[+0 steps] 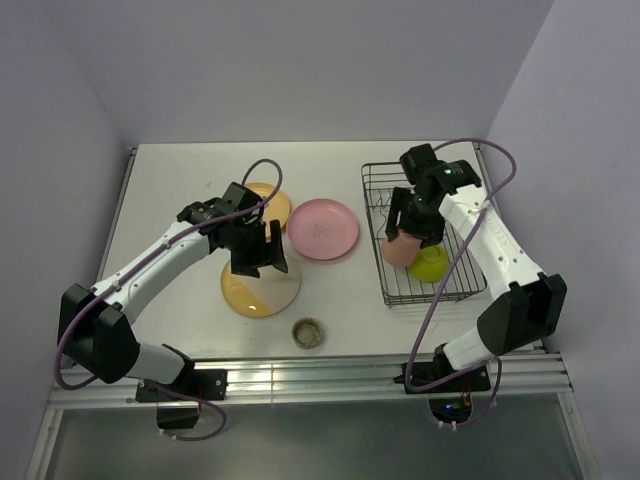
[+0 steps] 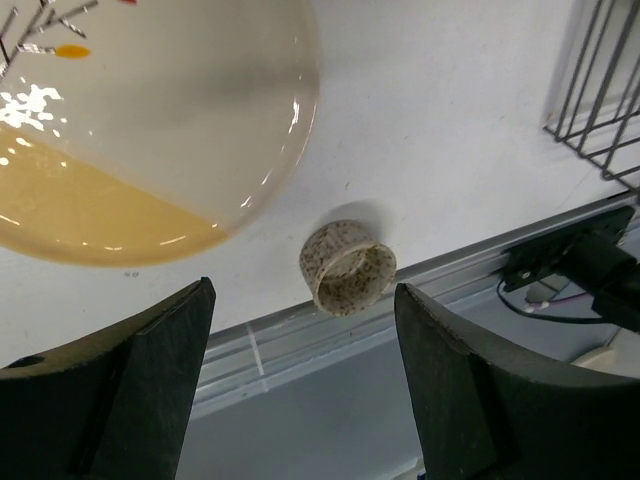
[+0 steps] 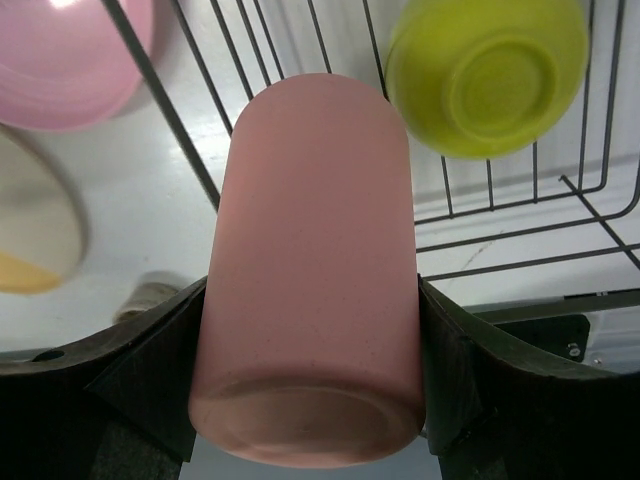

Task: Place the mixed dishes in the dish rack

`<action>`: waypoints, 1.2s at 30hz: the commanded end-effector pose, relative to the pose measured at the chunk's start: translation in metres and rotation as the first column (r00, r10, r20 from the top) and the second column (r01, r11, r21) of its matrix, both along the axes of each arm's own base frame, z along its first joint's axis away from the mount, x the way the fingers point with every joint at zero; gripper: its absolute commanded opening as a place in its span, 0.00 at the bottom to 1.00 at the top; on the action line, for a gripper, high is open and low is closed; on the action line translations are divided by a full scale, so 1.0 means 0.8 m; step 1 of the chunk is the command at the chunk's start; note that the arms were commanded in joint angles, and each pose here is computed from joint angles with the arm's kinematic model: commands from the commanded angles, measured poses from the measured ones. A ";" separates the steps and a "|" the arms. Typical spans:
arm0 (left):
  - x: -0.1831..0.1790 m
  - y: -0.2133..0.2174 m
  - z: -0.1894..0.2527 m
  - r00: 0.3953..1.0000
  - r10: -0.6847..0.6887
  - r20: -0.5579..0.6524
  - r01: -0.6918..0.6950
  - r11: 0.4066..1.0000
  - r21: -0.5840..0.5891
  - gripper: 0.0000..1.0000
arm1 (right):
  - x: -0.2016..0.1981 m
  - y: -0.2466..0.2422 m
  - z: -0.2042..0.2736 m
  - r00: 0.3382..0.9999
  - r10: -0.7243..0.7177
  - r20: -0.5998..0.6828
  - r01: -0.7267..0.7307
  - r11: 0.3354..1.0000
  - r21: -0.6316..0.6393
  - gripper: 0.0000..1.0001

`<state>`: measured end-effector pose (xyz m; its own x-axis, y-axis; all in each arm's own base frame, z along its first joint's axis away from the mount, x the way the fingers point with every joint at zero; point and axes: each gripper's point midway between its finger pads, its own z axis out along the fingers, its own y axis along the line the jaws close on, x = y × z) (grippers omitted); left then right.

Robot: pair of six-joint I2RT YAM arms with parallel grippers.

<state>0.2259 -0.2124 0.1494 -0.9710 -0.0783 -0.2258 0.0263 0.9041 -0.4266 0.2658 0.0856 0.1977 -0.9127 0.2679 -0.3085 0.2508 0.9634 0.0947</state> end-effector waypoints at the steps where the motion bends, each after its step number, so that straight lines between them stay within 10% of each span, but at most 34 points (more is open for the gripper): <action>1: -0.014 0.001 -0.017 0.998 -0.052 -0.021 0.053 0.998 0.039 0.78 | -0.014 -0.004 -0.025 0.997 0.007 -0.070 -0.012 0.998 -0.068 0.00; 22: -0.053 -0.007 -0.069 0.977 -0.177 -0.117 0.186 0.979 0.077 0.75 | -0.039 0.003 -0.117 0.974 0.004 -0.225 -0.030 0.993 -0.111 0.10; 36: -0.078 -0.043 -0.085 0.930 -0.328 -0.166 0.334 0.943 0.011 0.75 | -0.044 -0.005 -0.099 0.982 -0.005 -0.190 -0.021 0.991 -0.131 0.80</action>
<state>0.1679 -0.2331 0.0794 -0.9811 0.1876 -0.0469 0.1915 0.9089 -0.3704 0.2284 0.0872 0.1090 -0.9694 0.2210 -0.1072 0.2284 0.9715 -0.0630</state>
